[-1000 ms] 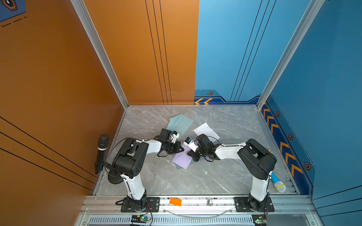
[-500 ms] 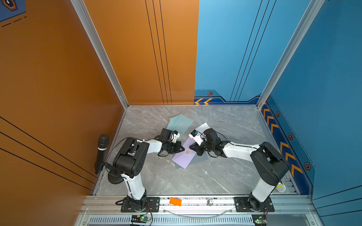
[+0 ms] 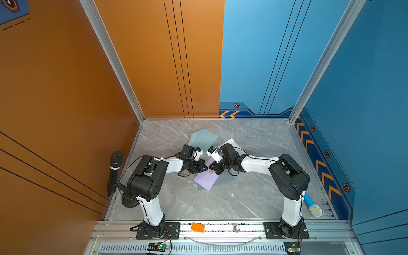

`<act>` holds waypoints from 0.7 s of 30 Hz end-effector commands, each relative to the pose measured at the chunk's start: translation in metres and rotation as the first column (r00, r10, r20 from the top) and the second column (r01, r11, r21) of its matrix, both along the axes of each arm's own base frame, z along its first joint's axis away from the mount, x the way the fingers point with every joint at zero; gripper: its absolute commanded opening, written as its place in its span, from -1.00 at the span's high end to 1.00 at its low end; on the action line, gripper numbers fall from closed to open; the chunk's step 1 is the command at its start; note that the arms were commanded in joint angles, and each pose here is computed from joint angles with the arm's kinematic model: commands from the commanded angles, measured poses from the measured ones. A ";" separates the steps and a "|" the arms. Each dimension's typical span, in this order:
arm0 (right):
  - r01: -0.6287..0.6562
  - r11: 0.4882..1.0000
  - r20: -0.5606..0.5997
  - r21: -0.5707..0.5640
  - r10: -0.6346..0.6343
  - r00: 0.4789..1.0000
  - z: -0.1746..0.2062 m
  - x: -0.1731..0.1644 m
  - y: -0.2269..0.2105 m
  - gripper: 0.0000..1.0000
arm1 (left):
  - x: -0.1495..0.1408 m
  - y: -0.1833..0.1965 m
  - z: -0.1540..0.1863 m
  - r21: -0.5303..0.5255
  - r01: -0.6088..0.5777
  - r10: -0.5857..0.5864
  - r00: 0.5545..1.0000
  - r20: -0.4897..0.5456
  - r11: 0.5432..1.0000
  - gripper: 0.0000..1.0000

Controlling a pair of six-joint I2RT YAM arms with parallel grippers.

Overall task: Fold the letter paper in half and place it into the envelope
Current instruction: Fold the envelope flap on the envelope.

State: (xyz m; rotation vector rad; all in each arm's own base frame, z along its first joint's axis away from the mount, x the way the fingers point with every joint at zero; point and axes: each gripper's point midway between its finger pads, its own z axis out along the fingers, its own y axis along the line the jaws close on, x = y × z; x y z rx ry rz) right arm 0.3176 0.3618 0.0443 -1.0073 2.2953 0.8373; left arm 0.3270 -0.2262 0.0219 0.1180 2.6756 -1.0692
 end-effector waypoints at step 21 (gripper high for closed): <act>0.176 0.977 -0.136 -0.124 -0.193 0.972 -0.056 -0.031 -0.067 0.98 | -0.029 0.029 -0.045 0.181 -0.021 0.043 0.992 -0.118 0.983 1.00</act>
